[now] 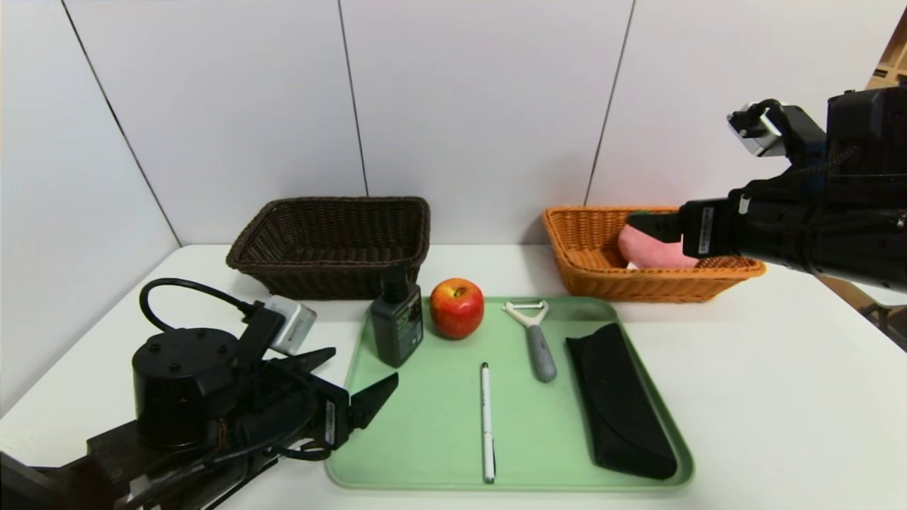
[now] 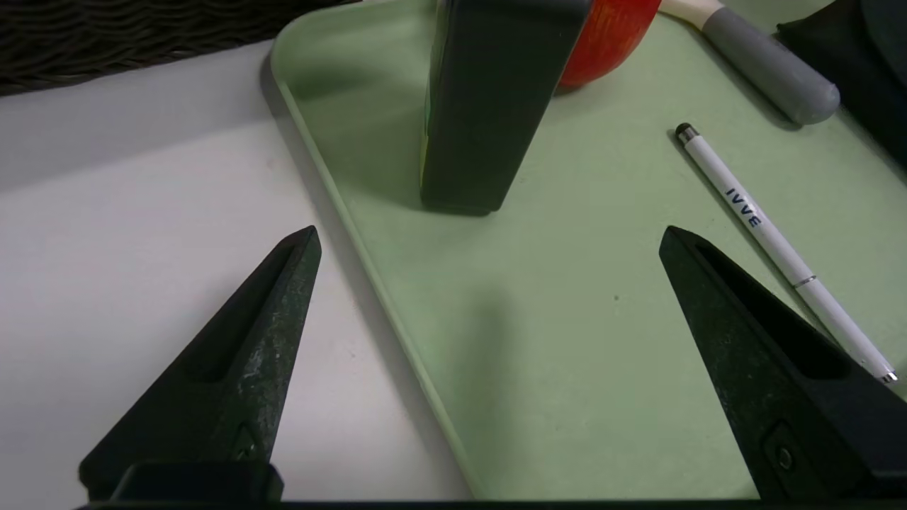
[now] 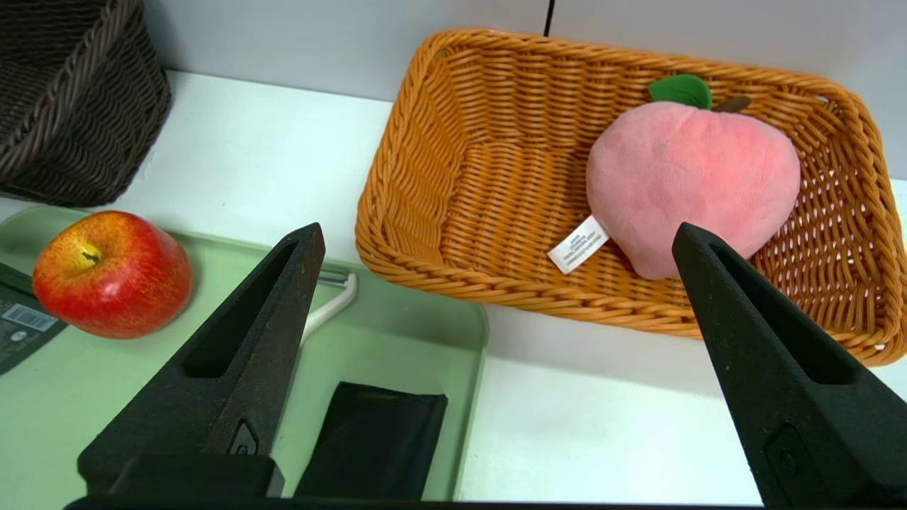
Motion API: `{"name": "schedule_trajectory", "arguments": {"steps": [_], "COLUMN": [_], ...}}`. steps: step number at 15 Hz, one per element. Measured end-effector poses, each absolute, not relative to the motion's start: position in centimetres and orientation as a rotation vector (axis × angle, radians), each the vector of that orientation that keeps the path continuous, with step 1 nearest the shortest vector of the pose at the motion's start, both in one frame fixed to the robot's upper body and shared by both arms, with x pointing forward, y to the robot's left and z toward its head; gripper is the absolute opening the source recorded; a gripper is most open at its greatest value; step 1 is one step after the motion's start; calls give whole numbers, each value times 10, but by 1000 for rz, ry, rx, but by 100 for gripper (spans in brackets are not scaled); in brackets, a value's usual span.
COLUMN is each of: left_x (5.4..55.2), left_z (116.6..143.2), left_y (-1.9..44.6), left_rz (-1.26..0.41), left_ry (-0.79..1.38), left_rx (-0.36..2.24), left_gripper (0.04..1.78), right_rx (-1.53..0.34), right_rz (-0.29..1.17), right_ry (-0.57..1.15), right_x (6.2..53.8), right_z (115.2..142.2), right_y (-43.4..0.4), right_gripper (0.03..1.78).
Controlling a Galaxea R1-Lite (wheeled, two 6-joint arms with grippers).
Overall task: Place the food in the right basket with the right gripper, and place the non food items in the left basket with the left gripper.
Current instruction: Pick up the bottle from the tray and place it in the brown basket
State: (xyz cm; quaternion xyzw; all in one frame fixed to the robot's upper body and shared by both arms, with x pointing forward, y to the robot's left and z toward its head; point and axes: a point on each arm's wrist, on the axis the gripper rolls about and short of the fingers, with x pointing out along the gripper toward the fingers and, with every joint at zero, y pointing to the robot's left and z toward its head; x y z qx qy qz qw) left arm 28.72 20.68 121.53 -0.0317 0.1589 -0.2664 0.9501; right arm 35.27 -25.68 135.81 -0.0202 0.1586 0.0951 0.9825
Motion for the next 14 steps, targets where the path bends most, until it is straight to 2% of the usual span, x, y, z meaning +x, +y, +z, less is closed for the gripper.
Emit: {"name": "schedule_trajectory", "arguments": {"steps": [14], "left_x": [333], "left_z": [1208], "left_y": [169], "left_rz": [-466], "left_ry": [211], "left_rx": [-85], "left_gripper": [169], "right_rx": [-39], "right_rz": [191], "right_ry": [359], "right_x": [347], "right_z": [1337], "right_y": [-259], "right_gripper": [169]}}
